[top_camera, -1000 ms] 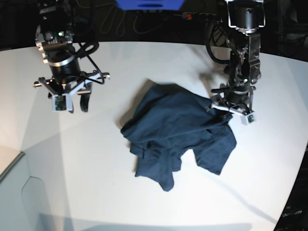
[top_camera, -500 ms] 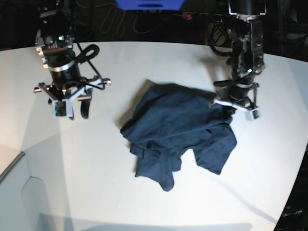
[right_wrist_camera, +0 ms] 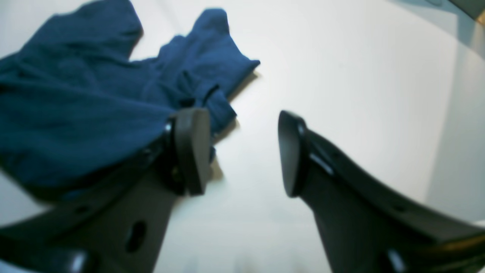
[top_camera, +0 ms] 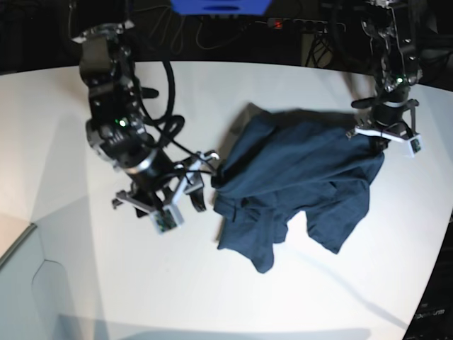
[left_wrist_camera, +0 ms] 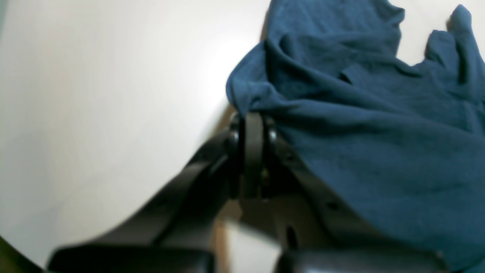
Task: Layout the t-shirt on the table in an organized manner, then fold the t-shirt properly
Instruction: 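Reach the right gripper to the shirt and grasp a sleeve edge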
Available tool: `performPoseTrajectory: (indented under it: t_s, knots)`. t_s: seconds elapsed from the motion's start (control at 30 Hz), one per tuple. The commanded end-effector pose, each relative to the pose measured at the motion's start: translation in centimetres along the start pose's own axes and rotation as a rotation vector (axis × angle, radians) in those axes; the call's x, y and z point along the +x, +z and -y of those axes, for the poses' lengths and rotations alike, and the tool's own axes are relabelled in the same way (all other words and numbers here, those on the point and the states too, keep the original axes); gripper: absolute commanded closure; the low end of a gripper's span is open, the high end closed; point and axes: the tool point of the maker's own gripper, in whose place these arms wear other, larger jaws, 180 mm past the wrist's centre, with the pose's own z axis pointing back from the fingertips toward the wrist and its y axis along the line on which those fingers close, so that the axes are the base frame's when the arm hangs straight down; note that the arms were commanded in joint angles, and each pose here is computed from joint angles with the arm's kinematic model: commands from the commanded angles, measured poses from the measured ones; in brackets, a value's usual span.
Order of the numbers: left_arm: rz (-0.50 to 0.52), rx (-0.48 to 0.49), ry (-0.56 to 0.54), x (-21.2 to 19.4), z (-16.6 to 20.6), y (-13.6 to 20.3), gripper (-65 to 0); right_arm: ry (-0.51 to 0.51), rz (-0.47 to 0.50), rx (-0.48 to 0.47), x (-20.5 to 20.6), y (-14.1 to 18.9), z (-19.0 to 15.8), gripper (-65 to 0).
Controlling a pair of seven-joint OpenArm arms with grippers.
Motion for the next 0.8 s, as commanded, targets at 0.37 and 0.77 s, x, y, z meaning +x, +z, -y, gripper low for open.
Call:
performPoseTrajectory:
  t_s: [0.37, 0.77]
  knots:
    - [0.031, -0.009, -0.009, 0.9, 0.3, 0.0, -0.1, 0.155, -0.114, 0.178, 0.9, -10.4, -4.2, -36.9]
    - [0.016, 0.005, -0.017, 0.3, -0.5, 0.4, -0.1, 0.092, -0.144, 0.198, -3.3, -14.0, -3.6, -36.9]
